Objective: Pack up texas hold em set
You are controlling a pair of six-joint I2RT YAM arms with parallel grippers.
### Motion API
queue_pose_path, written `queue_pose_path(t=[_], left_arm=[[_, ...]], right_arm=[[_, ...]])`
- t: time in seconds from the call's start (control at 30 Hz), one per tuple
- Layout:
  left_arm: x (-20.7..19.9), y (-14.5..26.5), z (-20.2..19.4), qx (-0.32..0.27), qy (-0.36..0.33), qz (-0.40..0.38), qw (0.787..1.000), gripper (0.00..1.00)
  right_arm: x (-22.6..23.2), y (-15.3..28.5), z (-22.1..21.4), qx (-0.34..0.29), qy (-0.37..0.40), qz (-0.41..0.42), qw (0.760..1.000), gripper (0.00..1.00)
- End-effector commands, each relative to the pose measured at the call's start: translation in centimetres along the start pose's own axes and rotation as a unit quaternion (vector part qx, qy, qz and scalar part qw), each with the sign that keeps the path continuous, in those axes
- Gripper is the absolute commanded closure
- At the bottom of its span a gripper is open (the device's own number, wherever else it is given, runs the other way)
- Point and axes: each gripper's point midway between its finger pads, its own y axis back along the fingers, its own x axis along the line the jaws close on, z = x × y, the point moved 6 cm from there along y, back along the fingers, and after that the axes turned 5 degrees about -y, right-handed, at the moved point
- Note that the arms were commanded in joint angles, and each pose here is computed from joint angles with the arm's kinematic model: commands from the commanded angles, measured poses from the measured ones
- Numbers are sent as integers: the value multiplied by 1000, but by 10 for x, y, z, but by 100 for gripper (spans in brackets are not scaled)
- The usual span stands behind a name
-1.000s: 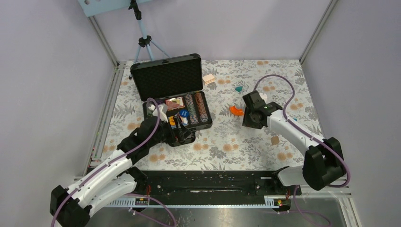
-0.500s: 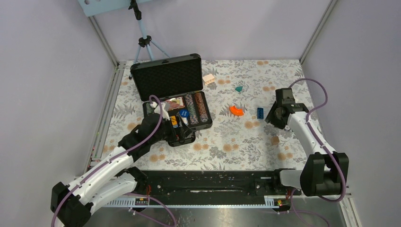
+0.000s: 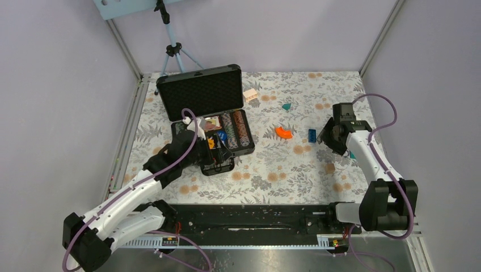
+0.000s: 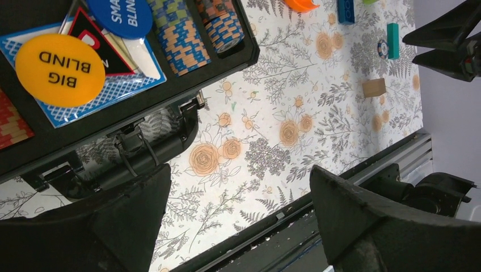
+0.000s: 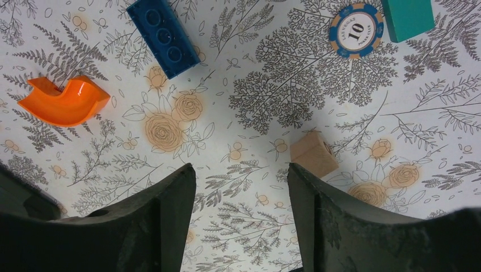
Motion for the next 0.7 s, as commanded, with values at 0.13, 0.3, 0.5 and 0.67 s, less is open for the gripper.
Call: queue_pose_path(t=[0.13,0.3,0.5,0.67], left_arm=[[-24,0,31,-11,23,-16,1000,10],[-31,-3,38,-17,52,-21,998,11],[-34,-5,40,-11,52,-24,998,12],[-41,-9,45,1,48,-33,998,13]], right_arm=[[14,-7,13,-29,-2,-28,999,25],[-3,-28,23,-23,-21,-67,997,19],[-47,-54,42,-2,-103,-94,990,19],[-50,-75,39,35,-129,-105,985,20]])
